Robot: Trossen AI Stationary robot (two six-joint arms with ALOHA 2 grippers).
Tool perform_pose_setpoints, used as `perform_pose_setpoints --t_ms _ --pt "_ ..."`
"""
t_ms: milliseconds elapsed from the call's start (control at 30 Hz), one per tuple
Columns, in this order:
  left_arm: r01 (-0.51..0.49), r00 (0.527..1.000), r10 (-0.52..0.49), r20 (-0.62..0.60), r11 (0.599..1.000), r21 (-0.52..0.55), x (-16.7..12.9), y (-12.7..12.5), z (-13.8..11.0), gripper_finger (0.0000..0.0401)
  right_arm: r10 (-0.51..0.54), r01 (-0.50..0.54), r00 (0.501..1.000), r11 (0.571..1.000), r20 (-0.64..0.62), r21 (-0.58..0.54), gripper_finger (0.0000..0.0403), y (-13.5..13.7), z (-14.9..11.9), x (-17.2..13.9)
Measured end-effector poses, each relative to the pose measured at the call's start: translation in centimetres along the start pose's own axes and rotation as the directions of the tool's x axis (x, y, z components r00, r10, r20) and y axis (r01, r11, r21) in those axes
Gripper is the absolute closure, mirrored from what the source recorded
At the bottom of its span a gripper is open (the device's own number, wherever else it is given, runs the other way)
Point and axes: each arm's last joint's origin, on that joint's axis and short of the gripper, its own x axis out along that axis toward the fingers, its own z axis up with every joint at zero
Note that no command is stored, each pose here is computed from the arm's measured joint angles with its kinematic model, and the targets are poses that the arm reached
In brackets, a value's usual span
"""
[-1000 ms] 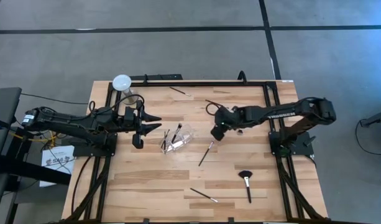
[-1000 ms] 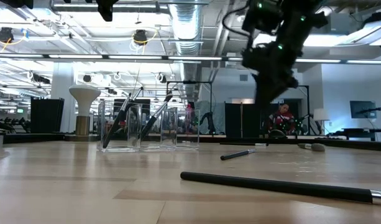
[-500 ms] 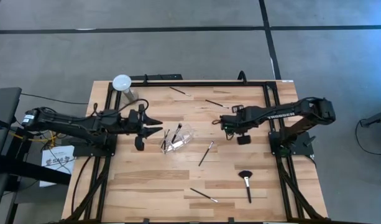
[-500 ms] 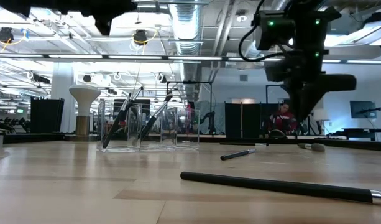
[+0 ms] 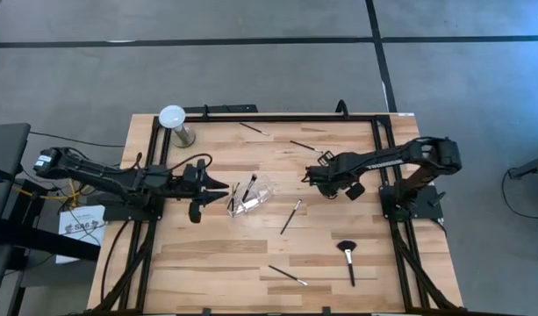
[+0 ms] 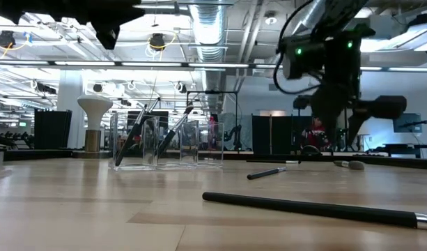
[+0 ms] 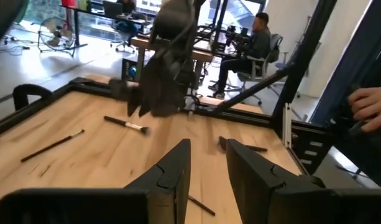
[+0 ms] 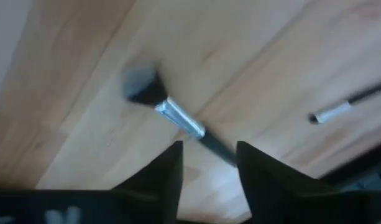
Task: Put items in baskets/containers
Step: Put the powder brush into the middle section of the transparent organizer
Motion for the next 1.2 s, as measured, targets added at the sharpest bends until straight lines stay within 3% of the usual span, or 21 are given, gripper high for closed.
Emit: perform_pose_setpoints --t_ms 133,267,900,1200 --pt "0.002 1.0 -0.002 0.018 1.0 0.009 -0.2 -0.7 0.1 0.0301 0.033 -0.035 0.998 0.998 -0.048 -0.056 0.0213 -0.3 0.9 1.7" --pt "-0.002 1.0 0.002 0.025 1.0 0.012 -0.4 -1.2 0.1 0.0301 0.071 -0.081 0.992 0.992 -0.1 -0.101 0.0201 -0.4 1.4 3.1" --pt "-0.028 0.999 0.027 0.035 1.0 0.013 -0.4 -1.2 0.1 0.0301 0.104 -0.107 0.992 0.993 -0.064 -0.04 0.0272 -1.5 0.7 4.2" --pt "-0.028 0.999 0.027 0.035 1.0 0.013 -0.4 -1.2 0.1 0.0301 0.096 -0.097 0.994 0.995 0.06 0.015 0.0276 -1.5 2.0 3.9"
